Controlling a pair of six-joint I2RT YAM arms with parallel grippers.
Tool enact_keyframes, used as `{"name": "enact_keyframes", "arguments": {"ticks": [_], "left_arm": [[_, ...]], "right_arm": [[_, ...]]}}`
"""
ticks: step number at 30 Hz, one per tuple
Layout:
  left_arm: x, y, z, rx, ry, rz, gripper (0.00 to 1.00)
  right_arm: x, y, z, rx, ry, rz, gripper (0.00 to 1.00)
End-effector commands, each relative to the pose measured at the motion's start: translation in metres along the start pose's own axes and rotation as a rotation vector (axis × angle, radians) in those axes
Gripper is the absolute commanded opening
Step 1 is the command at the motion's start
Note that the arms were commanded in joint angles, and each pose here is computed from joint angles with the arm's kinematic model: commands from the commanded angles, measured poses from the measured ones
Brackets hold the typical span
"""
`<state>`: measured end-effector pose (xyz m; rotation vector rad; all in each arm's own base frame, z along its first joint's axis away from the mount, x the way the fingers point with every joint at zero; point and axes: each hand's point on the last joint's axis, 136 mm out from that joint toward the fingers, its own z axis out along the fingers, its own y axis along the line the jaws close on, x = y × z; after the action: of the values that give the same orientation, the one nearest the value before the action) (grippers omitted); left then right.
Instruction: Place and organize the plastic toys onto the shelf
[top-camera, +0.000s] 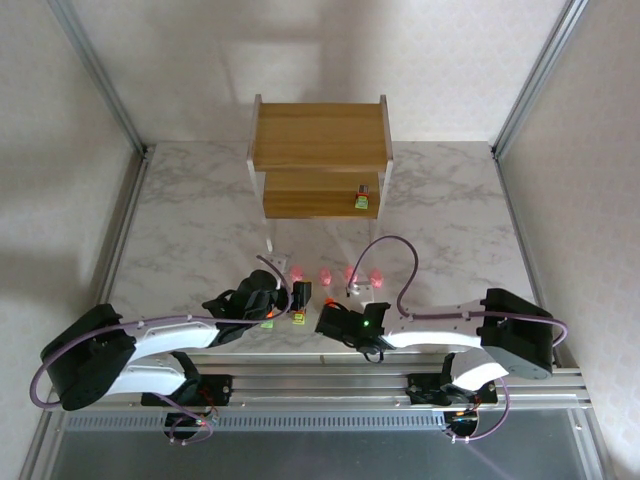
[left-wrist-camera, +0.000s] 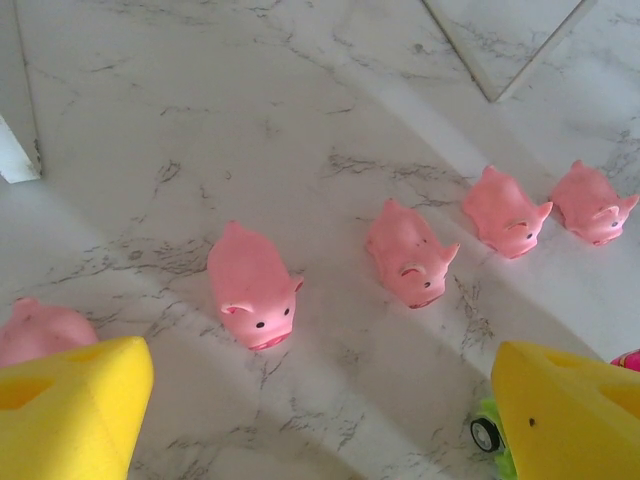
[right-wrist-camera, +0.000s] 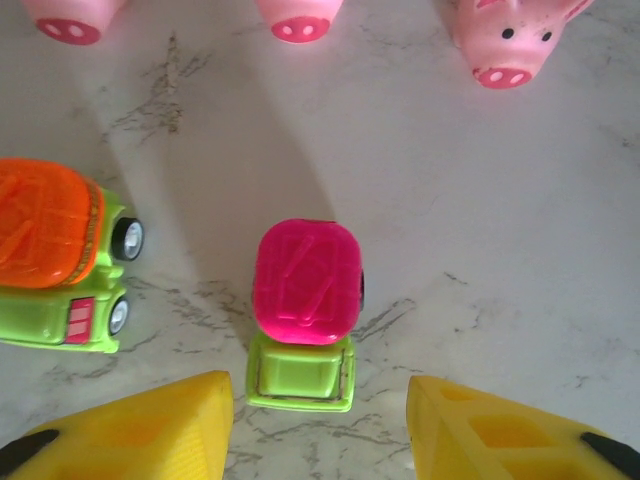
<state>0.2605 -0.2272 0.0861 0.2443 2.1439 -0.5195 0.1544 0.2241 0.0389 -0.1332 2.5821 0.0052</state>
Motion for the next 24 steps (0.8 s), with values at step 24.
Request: {"name": "enact_keyframes", "arguments": {"ticks": [24], "left_arm": [[-0.017, -0.005, 0.001, -0.008, -0.048, 0.010, 0.88]], "right_arm": [[0.007, -0.003, 0.028, 0.048, 0.002, 0.003, 0.40]]}}
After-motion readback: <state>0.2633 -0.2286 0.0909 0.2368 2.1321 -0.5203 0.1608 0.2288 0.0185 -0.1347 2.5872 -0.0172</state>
